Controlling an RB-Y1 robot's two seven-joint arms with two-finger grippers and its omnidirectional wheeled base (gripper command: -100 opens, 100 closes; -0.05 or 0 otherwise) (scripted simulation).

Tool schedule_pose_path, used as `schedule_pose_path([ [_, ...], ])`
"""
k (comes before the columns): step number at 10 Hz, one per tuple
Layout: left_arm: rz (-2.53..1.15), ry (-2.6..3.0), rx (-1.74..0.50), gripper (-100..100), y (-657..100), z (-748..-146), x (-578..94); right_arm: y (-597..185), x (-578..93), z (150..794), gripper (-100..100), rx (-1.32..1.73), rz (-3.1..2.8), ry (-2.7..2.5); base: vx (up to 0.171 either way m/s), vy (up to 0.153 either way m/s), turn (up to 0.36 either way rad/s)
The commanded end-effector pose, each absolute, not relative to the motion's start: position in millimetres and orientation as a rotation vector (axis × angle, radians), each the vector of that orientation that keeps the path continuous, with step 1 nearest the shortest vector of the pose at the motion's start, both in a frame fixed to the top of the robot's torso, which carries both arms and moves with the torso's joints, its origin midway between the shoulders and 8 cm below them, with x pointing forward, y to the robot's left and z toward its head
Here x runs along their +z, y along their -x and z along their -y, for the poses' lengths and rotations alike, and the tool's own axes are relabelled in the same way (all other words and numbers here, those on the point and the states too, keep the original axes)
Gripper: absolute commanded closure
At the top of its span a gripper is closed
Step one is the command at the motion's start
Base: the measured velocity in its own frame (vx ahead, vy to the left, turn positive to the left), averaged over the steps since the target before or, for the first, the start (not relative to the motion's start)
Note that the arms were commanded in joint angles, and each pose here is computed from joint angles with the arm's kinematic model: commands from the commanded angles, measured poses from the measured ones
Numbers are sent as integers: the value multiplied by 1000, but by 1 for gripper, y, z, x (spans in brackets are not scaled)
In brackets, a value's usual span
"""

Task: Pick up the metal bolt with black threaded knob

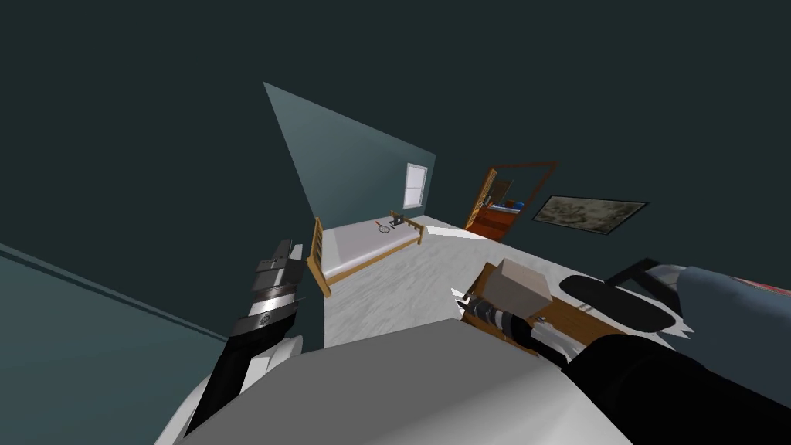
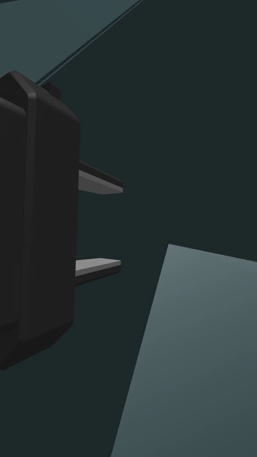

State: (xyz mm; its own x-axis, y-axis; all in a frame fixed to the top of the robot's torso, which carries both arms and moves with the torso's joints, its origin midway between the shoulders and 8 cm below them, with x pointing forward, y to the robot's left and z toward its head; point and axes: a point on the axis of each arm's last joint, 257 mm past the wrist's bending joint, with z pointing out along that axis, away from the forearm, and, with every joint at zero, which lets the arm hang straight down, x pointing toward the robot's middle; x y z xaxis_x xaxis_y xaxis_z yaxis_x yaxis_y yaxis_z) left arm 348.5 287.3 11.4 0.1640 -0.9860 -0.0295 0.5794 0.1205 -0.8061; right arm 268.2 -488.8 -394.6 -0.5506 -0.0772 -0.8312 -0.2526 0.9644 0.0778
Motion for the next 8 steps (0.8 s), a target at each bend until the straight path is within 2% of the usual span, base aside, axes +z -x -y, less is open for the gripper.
schedule_pose_path([
  [1,-677,754,-1281,0,-349,-287,11,-242,-415,512,-100,146,-2231,273,20,-27,262],
  [8,-677,754,-1281,0,-349,-287,11,-198,-444,554,-100,15,-2360,302,3,-21,86],
])
